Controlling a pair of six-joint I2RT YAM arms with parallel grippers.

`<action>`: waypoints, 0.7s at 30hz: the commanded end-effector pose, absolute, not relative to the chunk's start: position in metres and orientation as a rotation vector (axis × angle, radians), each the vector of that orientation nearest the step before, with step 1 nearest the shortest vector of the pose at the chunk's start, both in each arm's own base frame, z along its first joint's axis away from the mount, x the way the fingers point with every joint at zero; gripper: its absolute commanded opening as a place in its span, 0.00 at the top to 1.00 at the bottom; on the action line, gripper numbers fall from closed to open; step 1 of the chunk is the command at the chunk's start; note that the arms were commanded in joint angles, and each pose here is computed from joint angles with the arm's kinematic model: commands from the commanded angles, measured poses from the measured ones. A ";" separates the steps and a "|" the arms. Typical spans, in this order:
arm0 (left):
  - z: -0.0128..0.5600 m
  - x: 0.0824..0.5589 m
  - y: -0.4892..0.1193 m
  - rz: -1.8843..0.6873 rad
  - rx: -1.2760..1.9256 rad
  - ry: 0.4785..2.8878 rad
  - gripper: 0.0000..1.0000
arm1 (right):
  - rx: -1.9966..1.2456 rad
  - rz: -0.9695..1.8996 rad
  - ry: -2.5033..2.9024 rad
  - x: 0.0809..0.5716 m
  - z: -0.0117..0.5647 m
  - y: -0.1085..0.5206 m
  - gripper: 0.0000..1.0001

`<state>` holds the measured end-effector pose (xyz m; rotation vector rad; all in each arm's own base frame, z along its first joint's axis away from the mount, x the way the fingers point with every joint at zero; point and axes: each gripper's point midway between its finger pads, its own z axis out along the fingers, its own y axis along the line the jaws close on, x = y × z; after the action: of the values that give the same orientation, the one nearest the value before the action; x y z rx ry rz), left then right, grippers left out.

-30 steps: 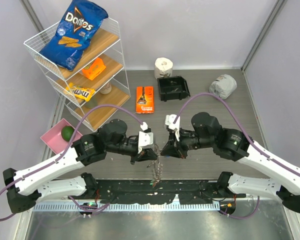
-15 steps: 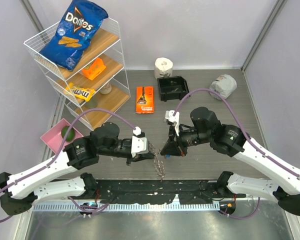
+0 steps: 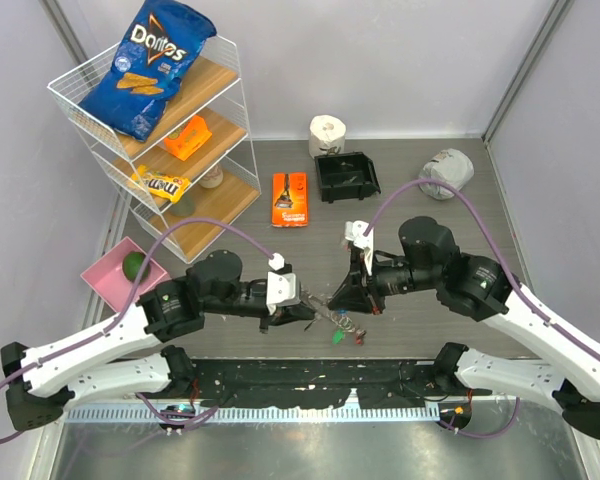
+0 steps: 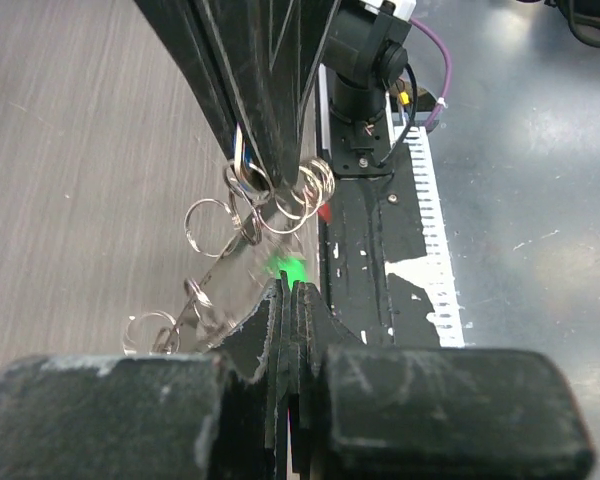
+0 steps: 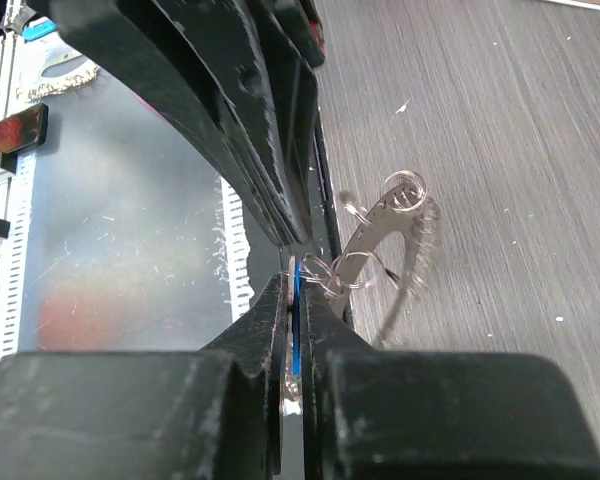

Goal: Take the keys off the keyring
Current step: Remove the key from the keyring.

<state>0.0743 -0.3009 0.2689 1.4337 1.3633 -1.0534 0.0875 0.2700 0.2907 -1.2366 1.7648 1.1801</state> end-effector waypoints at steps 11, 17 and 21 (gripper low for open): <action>0.303 0.083 -0.310 -1.083 1.284 1.287 0.56 | -1.262 1.170 1.626 0.089 0.328 0.272 0.95; 0.312 0.083 -0.310 -1.083 1.270 1.250 0.54 | -1.265 1.179 1.623 0.089 0.330 0.273 0.95; 0.313 0.082 -0.313 -1.095 1.277 1.248 0.54 | -1.262 1.179 1.622 0.089 0.332 0.273 0.95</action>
<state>0.0816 -0.3068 0.2880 1.3128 1.3342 -1.0772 0.0882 0.2693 0.2986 -1.2725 1.7465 1.1606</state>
